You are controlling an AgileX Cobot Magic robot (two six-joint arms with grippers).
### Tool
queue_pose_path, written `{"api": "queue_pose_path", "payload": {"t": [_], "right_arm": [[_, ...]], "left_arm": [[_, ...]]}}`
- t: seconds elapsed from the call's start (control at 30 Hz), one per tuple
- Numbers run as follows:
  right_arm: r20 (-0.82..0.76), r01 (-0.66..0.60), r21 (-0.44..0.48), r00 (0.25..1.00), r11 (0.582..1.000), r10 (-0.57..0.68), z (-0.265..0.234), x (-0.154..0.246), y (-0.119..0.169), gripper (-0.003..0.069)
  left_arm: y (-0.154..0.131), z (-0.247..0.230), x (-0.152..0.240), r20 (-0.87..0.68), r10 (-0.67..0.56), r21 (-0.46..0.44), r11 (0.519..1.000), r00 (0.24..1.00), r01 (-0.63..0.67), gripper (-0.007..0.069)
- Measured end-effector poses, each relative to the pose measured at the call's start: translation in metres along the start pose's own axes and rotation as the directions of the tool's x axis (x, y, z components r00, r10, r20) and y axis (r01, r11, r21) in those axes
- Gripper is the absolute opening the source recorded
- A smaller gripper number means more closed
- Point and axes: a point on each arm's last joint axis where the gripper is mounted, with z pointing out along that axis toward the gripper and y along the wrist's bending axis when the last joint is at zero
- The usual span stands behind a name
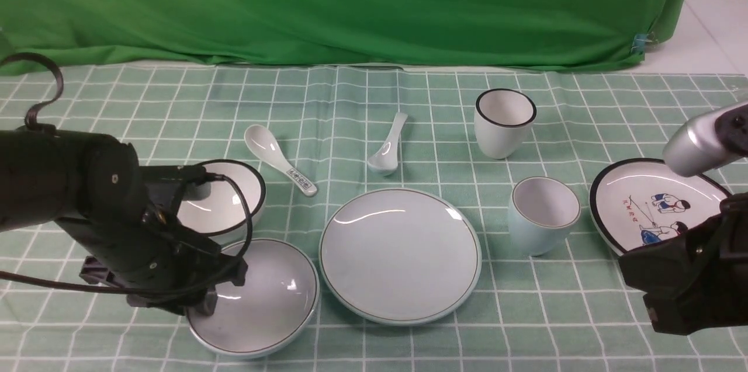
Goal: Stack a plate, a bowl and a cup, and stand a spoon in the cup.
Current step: Use the left arm to grab a blue rice bowl, then use the left arm to put the blue rice bowl into the blue large plate in the middle
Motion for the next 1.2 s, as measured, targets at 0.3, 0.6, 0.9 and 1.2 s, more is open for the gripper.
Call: {"api": "queue_pose_path", "payload": {"t": [0.3, 0.6, 0.9, 1.2], "right_arm": [[0.014, -0.036, 0.168, 0.999, 0.985, 0.034, -0.025, -0.02, -0.023, 0.0067], [-0.097, -0.209, 0.391, 0.959, 0.896, 0.266, -0.033, -0.048, -0.094, 0.0067], [-0.263, -0.209, 0.329, 0.916, 0.921, 0.302, 0.031, -0.053, -0.118, 0.0104], [-0.316, -0.234, 0.291, 0.892, 0.928, 0.324, 0.079, -0.062, -0.131, 0.0218]], "left_arm": [[-0.012, -0.064, -0.003, 0.109, 0.035, 0.047, 0.998, 0.993, -0.04, 0.0022], [-0.085, -0.086, -0.028, 0.273, 0.127, 0.213, 0.959, 0.953, -0.189, 0.0022], [-0.115, -0.018, -0.075, 0.147, 0.141, 0.214, 0.962, 0.979, -0.171, 0.0022], [-0.118, 0.01, -0.082, 0.093, 0.144, 0.21, 0.964, 0.985, -0.161, 0.0022]]}}
